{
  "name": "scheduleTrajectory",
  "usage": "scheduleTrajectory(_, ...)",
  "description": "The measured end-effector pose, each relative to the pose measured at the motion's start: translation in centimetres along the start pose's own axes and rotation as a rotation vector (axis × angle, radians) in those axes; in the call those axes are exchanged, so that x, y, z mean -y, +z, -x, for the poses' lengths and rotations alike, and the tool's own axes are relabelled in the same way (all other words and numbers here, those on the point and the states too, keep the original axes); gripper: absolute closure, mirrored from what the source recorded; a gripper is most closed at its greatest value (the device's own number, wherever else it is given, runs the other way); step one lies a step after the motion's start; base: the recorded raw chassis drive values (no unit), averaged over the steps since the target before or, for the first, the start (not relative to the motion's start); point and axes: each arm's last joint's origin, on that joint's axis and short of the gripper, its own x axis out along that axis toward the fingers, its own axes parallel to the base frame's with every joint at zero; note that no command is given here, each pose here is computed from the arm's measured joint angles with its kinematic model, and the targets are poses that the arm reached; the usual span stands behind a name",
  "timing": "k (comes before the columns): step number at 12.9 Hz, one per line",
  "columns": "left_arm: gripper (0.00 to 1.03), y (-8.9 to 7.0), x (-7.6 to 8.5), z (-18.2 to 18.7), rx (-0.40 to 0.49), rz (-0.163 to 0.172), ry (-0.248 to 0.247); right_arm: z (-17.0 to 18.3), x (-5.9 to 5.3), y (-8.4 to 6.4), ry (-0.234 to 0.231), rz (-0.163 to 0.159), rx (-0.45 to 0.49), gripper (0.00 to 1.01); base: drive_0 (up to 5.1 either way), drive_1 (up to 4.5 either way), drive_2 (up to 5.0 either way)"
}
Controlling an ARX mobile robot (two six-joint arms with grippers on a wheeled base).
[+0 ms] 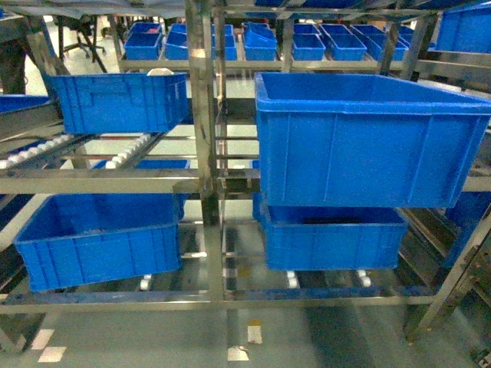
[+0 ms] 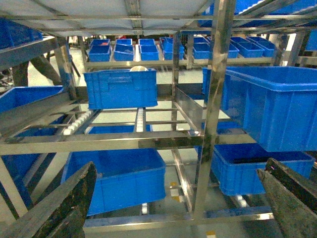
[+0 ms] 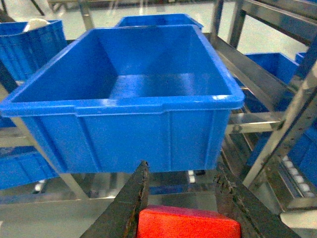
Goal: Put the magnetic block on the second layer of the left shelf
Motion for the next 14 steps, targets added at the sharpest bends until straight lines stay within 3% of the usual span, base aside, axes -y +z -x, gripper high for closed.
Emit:
scheduleTrajectory(2,0.05,-0.02,0.0,0.0,-0.002,0.0,0.0,0.0,0.38,-0.01,-0.02,-0.003,-0.002,0.68,-5.0,2.41,2.4)
scheduleTrajectory(13,0.05,-0.06,0.0,0.0,-0.006,0.0,-0.001,0.11,0.31,0.09,-0.017,-0.003,0.003,0.68,-5.0,2.41,2.4)
scheduleTrajectory(14,0.05,-0.04,0.0,0.0,-0.004,0.0,-0.001,0.12,0.3,0.16,-0.017,-0.003,0.007,0.68,0.0,0.0,0.0)
